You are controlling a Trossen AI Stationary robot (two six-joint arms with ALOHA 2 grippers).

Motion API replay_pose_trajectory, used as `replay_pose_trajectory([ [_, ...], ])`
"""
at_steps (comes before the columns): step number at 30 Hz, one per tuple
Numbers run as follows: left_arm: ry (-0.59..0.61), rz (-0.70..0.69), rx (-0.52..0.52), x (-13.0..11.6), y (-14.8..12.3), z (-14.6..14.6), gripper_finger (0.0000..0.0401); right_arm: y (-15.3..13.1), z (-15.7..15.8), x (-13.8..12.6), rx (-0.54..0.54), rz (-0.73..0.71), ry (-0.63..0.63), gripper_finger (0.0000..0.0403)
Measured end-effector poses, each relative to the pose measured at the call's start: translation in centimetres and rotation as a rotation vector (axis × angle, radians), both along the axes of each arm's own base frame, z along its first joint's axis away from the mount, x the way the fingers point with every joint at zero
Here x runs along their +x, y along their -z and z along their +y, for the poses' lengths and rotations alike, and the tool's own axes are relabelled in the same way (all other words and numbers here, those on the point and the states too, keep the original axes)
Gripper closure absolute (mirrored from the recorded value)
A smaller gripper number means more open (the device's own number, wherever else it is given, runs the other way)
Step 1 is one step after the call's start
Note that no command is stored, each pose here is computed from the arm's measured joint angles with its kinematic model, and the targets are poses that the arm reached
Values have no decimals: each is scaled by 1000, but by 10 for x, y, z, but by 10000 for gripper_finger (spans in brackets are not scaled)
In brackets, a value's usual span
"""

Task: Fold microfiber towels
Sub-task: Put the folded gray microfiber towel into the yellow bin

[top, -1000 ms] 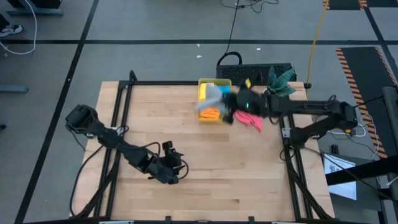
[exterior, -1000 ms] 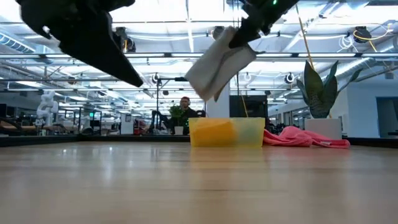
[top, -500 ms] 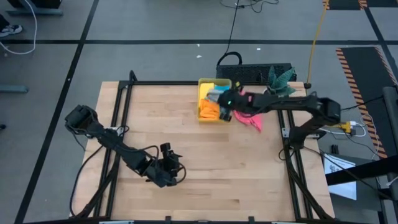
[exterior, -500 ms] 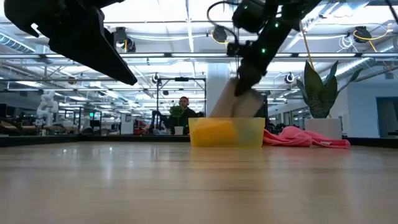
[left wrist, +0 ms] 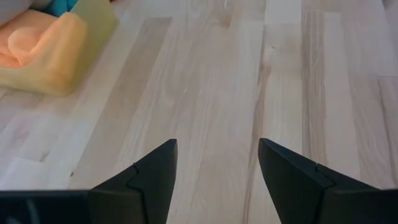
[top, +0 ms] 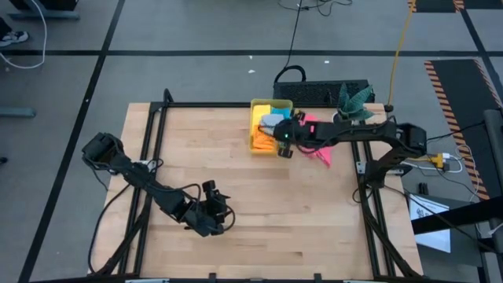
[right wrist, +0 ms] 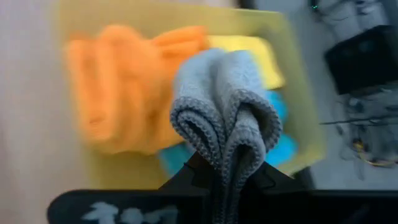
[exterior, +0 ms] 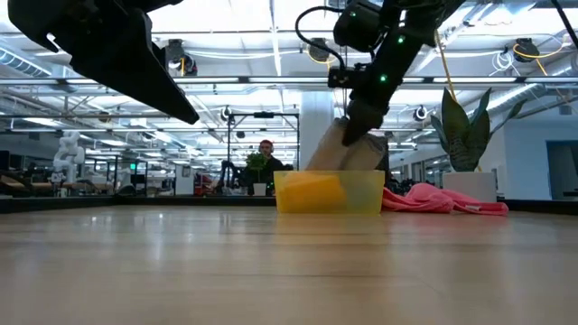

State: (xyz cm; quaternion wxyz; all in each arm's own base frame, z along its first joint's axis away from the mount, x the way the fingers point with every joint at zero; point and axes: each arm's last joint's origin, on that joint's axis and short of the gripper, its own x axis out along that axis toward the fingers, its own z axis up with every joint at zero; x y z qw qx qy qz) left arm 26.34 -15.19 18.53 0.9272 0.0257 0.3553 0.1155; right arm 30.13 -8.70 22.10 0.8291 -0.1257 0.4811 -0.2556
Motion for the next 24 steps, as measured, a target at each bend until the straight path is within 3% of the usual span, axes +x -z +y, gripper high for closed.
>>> replay_pose_trajectory([
  [6, 5, -18, -7, 1, -1, -1, 174, -12, -38, -3, -147, -82, 135, 385],
  [10, 3, -17, -6, 2, -1, 0, 174, -29, -59, -5, -404, -139, 337, 385],
  [13, 3, -16, -6, 2, -1, 0, 174, -42, -64, -2, -529, -143, 350, 385],
  [16, 3, -16, -6, 2, -1, 0, 174, -37, -58, 2, -474, -132, 249, 385],
  [21, 3, -16, -5, 2, -1, 0, 174, -1, -42, 8, -206, -55, 116, 385],
  [24, 3, -17, -6, 2, -1, 0, 174, 20, -33, 10, -104, 32, 68, 385],
])
